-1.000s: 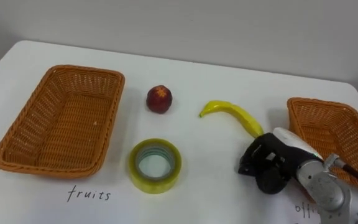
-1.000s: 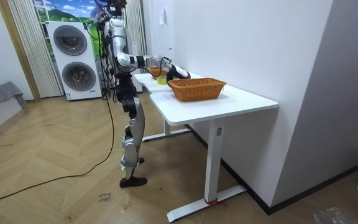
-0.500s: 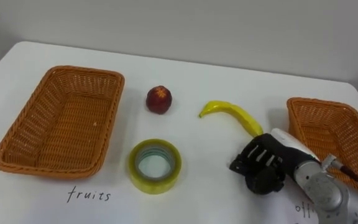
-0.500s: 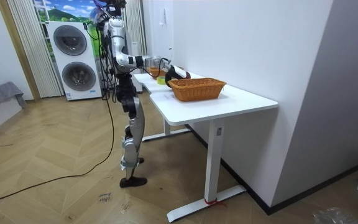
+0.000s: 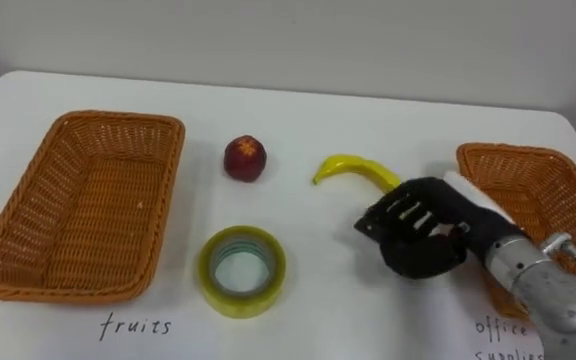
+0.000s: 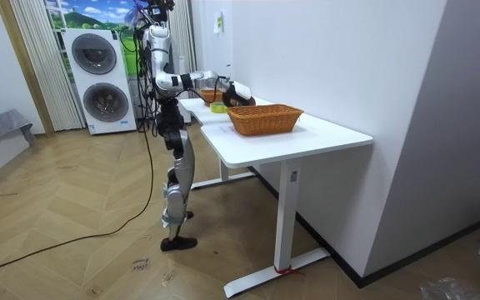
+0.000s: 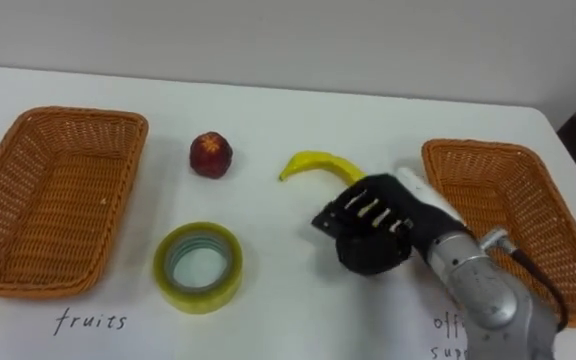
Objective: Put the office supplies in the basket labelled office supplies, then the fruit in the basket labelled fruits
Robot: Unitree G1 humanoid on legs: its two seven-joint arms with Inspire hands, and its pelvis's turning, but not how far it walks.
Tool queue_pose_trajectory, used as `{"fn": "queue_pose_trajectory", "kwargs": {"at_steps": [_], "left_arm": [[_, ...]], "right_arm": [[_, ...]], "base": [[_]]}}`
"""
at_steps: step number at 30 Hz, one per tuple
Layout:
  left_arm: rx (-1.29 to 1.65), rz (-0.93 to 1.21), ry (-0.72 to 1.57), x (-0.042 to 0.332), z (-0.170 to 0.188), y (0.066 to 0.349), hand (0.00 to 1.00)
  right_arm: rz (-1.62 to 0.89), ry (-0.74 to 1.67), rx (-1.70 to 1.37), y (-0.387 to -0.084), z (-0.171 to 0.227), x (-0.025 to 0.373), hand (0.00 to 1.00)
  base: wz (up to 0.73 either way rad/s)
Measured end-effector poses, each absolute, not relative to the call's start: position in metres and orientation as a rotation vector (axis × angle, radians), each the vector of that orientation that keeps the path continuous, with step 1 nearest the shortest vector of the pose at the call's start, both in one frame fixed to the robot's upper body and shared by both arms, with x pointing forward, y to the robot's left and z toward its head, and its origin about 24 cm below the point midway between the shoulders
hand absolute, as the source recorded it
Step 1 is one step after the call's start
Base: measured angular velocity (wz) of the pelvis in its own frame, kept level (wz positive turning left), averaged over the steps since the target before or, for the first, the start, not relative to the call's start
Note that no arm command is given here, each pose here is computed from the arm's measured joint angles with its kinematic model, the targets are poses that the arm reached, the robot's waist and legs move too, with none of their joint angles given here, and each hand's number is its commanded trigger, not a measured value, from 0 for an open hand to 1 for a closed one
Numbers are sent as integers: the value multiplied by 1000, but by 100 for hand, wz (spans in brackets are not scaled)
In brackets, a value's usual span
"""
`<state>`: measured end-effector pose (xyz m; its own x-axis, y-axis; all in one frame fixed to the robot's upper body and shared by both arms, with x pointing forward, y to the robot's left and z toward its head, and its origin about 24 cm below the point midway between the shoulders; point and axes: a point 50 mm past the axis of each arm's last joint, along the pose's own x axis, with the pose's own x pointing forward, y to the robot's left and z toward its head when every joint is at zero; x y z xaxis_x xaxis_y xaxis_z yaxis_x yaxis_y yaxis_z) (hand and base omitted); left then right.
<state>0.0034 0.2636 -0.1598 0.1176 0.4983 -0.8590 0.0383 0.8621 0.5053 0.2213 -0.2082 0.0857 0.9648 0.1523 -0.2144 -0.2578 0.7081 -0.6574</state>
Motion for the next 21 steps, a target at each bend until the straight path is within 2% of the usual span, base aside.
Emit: {"fn": "queue_pose_trajectory", "kwargs": {"at_steps": [8,14,21], "left_arm": [[421,338,1449,-8,-164,251,0],[413,366,1460,-15,-163,253,0],[392,418,1460,-19,-161,258,0]], "right_arm": [[55,-121,-645,-219,126,227,100],[-120,-216,-548,-231,137,226,100],[-363,-285,-572,-250,145,221,100]], "base": [[-2],[0],[0]]}}
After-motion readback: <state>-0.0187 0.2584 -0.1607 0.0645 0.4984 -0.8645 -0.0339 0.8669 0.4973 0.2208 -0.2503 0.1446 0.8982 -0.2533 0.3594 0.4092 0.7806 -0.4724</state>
